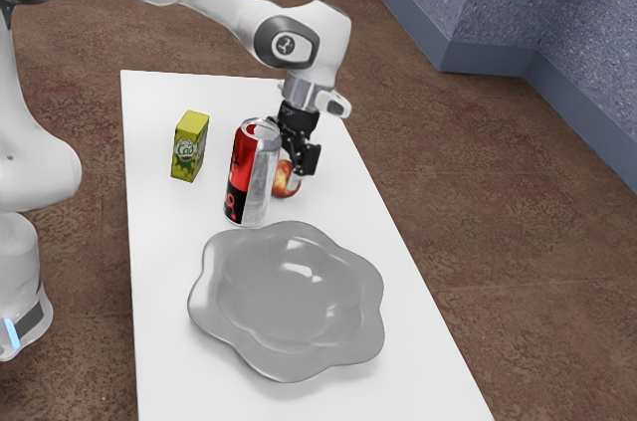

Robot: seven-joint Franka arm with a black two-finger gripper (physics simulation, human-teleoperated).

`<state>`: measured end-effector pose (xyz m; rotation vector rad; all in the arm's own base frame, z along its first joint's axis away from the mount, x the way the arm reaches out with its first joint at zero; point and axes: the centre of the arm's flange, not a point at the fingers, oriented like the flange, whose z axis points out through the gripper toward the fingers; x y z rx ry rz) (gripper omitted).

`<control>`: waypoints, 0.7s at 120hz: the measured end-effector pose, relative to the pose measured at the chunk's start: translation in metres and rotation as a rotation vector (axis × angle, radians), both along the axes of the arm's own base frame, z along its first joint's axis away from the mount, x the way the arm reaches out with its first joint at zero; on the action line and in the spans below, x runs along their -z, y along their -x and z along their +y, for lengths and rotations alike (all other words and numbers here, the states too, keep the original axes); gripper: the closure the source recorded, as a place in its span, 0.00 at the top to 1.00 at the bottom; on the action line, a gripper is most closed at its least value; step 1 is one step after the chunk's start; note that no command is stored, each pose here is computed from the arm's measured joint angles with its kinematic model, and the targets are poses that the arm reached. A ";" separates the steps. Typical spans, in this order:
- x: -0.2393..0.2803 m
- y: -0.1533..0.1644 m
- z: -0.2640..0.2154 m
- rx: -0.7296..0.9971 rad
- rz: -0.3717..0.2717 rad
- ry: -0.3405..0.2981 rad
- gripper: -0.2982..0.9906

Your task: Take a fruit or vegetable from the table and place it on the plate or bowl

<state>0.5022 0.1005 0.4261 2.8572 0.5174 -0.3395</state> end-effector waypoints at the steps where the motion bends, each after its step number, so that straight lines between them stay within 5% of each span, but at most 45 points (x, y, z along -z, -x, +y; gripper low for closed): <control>1: 0.000 0.000 0.000 0.001 -0.001 -0.003 0.65; 29: -0.059 -0.023 0.016 0.011 -0.095 -0.140 0.37; 55: -0.178 -0.044 -0.028 0.079 -0.256 -0.260 0.41; 84: -0.197 -0.046 -0.147 0.249 -0.325 -0.285 0.41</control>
